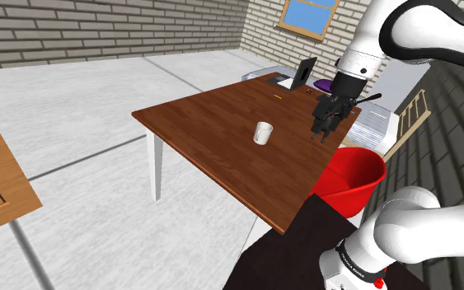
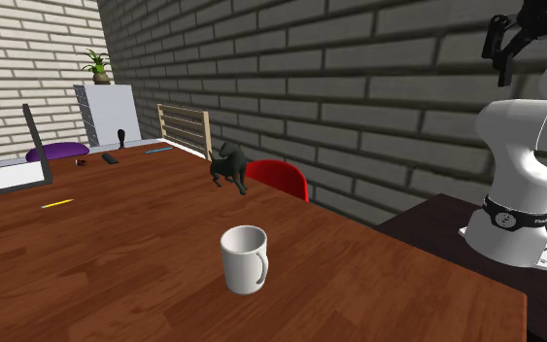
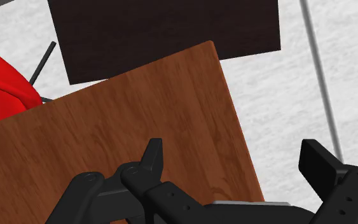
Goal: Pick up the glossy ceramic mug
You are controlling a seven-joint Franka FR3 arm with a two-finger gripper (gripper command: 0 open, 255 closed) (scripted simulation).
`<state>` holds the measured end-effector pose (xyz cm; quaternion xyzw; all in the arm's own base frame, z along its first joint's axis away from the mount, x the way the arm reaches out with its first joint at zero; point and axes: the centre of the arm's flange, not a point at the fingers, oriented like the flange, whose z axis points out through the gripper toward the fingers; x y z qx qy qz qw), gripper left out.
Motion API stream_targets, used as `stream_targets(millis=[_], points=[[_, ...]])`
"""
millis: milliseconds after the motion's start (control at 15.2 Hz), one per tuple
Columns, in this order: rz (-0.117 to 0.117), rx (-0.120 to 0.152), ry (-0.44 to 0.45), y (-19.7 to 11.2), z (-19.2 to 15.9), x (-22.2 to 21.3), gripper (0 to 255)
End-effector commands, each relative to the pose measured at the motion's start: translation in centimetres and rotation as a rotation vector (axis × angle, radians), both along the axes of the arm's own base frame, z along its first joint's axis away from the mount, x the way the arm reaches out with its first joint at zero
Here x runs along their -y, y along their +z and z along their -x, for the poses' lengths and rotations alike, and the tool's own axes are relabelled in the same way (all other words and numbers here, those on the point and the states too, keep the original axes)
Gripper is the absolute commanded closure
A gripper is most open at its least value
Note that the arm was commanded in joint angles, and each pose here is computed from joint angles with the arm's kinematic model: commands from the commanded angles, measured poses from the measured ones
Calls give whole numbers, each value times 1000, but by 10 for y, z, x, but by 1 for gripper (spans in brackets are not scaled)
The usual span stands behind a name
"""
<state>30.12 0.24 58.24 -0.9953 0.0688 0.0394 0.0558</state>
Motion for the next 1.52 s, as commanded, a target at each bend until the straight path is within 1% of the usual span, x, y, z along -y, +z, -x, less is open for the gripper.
stream_targets(millis=[0,1452], points=[[0,0,0,0,0,0,0],[13,-39,5,-146,-197,162,0]])
